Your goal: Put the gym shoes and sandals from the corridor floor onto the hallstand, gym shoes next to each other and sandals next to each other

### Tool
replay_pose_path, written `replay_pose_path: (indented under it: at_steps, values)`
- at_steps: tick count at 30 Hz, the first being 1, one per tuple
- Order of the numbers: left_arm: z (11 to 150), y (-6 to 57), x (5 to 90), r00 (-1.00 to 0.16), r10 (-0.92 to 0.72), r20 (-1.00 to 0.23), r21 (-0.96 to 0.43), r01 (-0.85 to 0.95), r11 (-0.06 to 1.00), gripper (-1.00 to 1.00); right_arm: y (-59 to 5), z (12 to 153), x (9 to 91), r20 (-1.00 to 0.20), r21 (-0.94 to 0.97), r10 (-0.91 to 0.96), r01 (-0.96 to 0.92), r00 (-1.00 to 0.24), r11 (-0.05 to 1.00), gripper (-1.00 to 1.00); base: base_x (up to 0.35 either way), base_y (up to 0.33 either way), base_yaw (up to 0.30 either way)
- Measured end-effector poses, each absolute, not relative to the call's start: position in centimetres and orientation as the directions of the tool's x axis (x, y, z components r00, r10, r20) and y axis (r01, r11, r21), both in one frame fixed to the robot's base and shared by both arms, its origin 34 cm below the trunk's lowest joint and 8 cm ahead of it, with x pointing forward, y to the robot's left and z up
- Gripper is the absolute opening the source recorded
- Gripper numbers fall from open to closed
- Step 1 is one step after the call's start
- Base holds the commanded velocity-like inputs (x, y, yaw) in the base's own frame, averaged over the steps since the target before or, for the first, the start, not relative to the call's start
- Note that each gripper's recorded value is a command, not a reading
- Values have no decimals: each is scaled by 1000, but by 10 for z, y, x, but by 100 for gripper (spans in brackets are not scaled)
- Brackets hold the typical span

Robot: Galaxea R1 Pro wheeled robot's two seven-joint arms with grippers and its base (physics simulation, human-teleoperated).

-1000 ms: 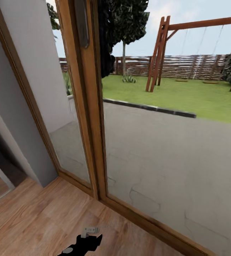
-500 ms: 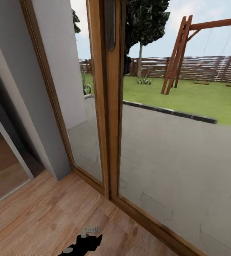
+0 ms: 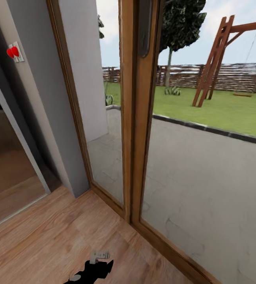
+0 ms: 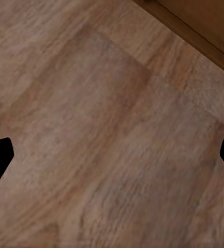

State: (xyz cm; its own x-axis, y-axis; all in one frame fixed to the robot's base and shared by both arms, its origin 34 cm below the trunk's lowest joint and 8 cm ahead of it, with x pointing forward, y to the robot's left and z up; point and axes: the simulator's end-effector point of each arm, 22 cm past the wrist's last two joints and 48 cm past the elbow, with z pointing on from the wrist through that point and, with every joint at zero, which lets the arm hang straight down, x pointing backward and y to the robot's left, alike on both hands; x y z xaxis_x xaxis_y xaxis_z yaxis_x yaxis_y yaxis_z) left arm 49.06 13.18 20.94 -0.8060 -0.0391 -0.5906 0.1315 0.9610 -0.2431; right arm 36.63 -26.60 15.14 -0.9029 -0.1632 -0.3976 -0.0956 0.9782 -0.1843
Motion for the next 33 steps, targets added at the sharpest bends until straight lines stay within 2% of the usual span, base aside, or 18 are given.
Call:
replay_pose_path:
  at_steps: [9,15,33]
  values:
    - [210,132,491,-806,-39,-591,-243,132,961,100,-266,152,367,-398,-184,-163,-95,-903,978,100,254,0,27]
    - [210,132,491,-805,-39,-591,-243,131,961,100,-266,152,367,-398,-185,-163,-95,-903,978,100,111,0,80]
    - [212,132,493,-802,-39,-596,-242,133,961,100,-266,153,369,-404,-185,-163,-94,-900,978,100,18,0,246]
